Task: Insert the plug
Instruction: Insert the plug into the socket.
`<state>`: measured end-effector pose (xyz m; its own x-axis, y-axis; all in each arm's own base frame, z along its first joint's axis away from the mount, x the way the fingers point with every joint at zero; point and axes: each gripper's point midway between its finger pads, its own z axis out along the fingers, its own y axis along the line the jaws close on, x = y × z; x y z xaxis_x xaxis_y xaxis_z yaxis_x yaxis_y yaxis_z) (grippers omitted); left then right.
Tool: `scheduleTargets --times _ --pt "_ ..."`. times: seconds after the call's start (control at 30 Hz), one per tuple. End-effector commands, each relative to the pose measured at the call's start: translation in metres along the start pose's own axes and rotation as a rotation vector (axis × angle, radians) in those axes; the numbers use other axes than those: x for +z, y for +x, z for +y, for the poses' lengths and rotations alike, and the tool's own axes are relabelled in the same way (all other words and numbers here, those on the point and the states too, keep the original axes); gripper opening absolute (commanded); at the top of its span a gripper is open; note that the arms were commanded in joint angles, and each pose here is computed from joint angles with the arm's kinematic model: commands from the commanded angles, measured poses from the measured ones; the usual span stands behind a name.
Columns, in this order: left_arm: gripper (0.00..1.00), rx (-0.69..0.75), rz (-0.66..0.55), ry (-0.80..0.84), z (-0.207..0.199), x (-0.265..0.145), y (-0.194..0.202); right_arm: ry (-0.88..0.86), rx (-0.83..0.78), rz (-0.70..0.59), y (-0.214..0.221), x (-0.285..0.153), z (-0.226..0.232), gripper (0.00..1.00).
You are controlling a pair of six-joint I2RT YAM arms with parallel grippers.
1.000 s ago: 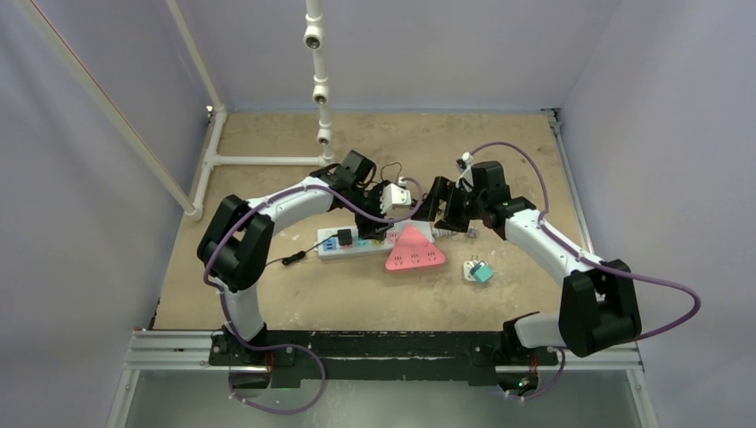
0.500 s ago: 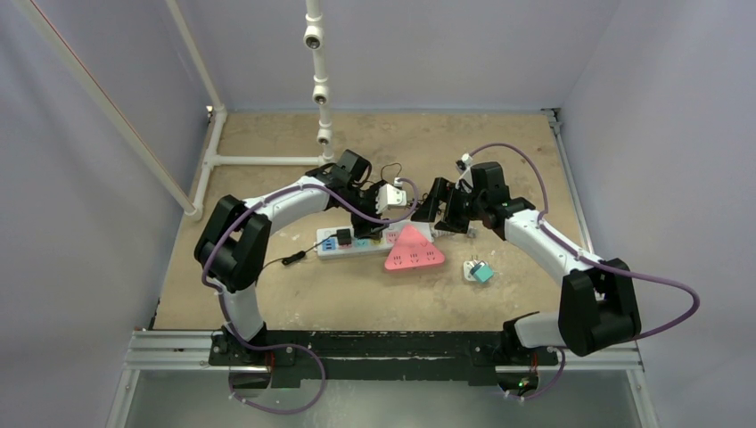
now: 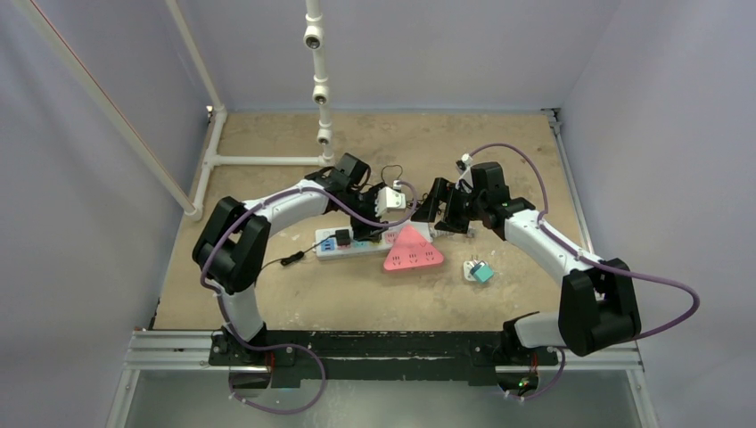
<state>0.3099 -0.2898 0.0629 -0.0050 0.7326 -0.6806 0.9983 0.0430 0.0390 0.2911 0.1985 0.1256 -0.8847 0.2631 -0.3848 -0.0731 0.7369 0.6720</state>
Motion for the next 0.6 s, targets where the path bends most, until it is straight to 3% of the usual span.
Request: scheduleTargets --times 0.0,0.57 --pt "0.00 -0.006 0.077 0.001 -0.013 -0.001 0.023 -0.022 -0.005 -0.002 -0.002 0.002 0.002 0.87" --pt "0.00 0.032 0.200 -0.009 -0.028 0.008 0.058 -0.018 -0.010 -0.004 -0.005 0.002 0.002 0.87"
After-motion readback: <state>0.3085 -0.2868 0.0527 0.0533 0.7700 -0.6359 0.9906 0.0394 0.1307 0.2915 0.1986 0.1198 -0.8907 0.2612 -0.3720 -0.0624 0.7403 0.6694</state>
